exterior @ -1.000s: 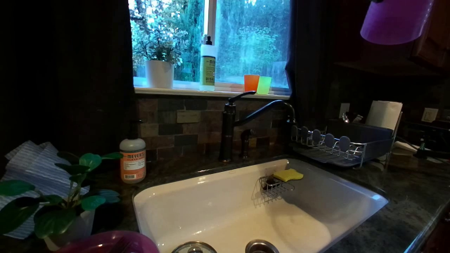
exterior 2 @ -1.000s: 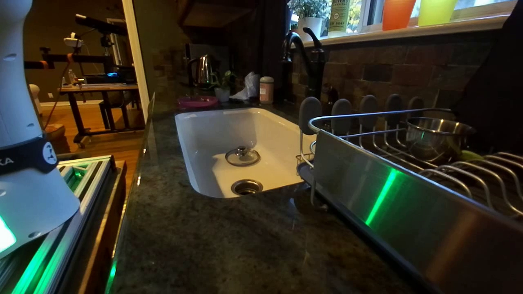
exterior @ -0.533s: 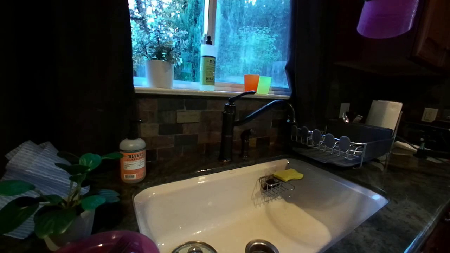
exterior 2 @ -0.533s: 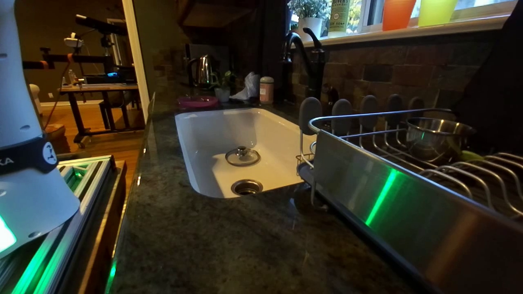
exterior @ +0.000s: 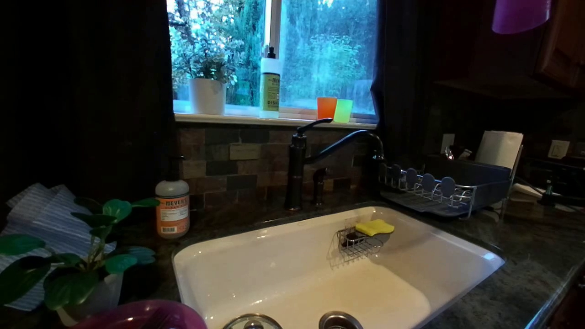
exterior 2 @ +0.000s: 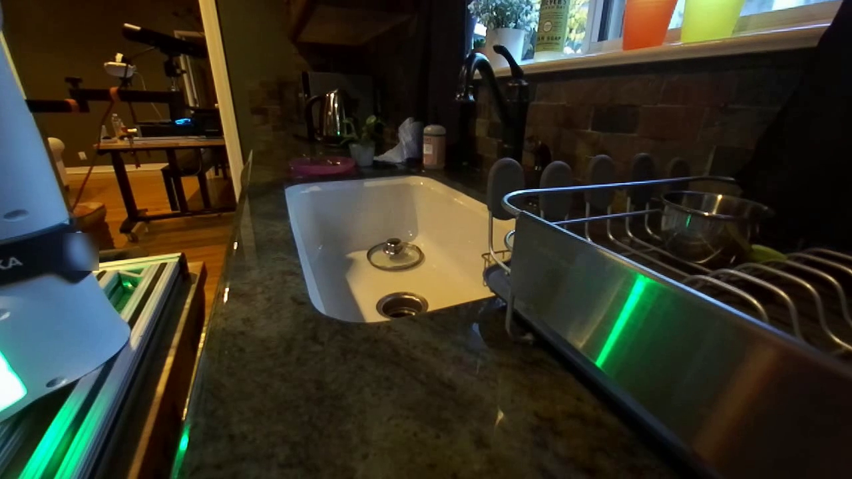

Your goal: Put the purple cup inside the drying rack

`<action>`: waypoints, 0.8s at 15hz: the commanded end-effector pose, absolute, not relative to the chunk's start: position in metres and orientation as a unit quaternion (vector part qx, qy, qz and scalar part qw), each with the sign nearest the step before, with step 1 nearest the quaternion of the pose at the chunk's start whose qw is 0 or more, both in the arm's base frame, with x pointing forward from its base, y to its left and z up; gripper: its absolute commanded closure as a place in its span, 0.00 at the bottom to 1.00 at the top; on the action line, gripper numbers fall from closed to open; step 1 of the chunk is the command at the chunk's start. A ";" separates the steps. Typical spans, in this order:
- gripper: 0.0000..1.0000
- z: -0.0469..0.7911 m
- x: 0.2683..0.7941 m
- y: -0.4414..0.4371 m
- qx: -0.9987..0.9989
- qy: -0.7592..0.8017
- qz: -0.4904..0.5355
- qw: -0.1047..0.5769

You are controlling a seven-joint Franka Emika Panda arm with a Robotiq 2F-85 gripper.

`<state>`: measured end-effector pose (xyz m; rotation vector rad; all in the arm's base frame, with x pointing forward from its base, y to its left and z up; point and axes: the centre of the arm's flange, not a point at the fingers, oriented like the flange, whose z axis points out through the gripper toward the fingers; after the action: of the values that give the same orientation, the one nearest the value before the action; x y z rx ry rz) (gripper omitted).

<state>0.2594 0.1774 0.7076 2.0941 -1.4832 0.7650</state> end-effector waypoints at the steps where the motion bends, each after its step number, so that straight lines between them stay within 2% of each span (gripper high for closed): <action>1: 0.55 0.709 0.258 0.102 0.702 -0.619 0.262 0.235; 3: 0.55 0.713 0.251 0.055 0.676 -0.662 0.236 0.220; 4: 0.30 0.719 0.266 0.092 0.699 -0.630 0.249 0.228; 7: 0.30 0.722 0.259 0.056 0.678 -0.661 0.233 0.223; 8: 0.55 0.721 0.257 0.057 0.678 -0.661 0.234 0.222; 12: 0.55 0.725 0.265 -0.018 0.680 -0.675 0.247 0.149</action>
<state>0.2649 0.0377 0.7265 1.8896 -1.8595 0.6761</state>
